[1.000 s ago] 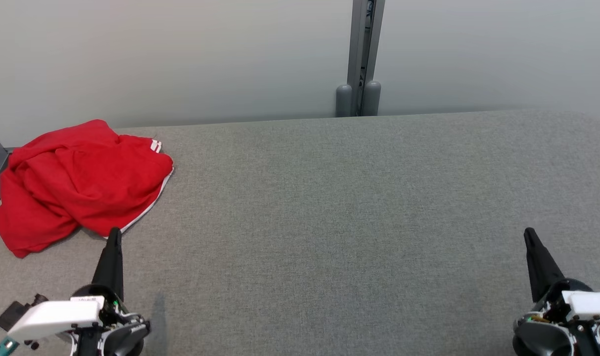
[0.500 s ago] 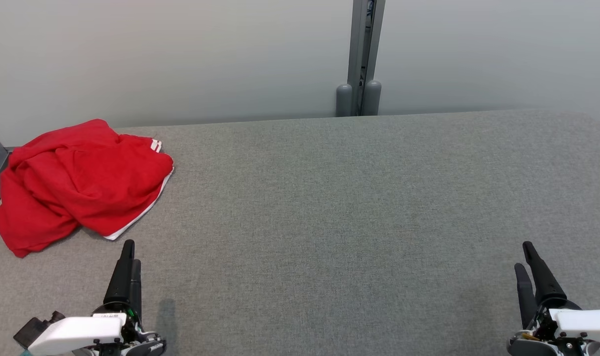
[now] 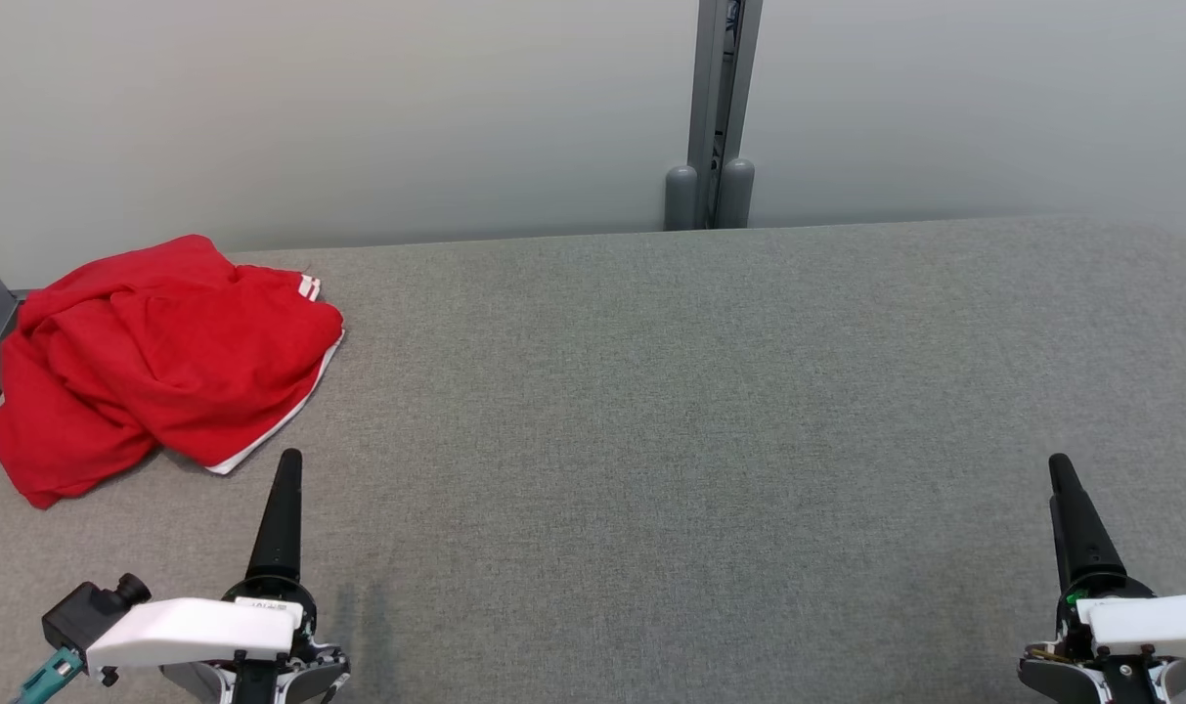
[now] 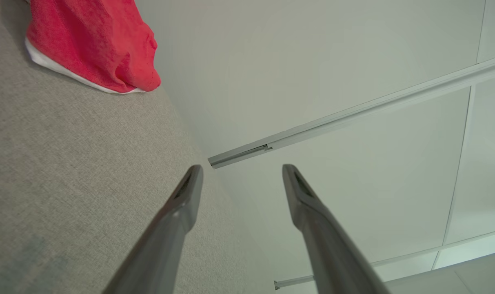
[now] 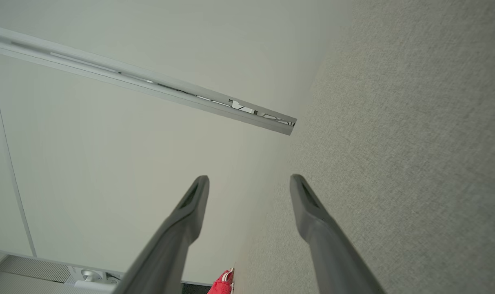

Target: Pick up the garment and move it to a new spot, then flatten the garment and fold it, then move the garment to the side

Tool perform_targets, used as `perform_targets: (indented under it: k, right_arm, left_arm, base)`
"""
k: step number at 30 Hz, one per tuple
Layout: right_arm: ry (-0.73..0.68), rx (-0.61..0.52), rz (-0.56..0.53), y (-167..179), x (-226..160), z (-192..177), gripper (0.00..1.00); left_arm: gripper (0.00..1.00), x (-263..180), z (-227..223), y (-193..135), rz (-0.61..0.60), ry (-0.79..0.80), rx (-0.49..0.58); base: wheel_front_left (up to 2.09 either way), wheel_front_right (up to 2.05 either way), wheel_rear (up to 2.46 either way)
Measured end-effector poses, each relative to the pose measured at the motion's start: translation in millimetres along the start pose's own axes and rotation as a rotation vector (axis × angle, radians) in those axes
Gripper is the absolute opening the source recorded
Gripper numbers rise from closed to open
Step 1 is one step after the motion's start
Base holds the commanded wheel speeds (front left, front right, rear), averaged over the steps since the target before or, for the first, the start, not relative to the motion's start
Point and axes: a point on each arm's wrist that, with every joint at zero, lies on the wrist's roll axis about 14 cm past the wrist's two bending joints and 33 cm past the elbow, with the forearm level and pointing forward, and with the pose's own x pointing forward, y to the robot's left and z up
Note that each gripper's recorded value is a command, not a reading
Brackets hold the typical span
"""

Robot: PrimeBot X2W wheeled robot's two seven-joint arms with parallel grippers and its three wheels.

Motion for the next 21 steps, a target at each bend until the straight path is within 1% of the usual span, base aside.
perform_targets:
  k: [12,21]
  right_arm:
    - [-0.02,-0.186,0.049,14.3,-1.4,1.9,1.0]
    - [-0.028,-0.381,0.095,27.1,-2.0,0.0,1.0]
  left_arm:
    - [1.0,0.5,-8.7,-8.7,-0.006,0.006,0.235]
    - [1.0,0.0,-13.0,-11.5,-0.006,0.0,0.407]
  base:
    - [0.0,0.0,0.0]
    - [0.0,0.0,0.0]
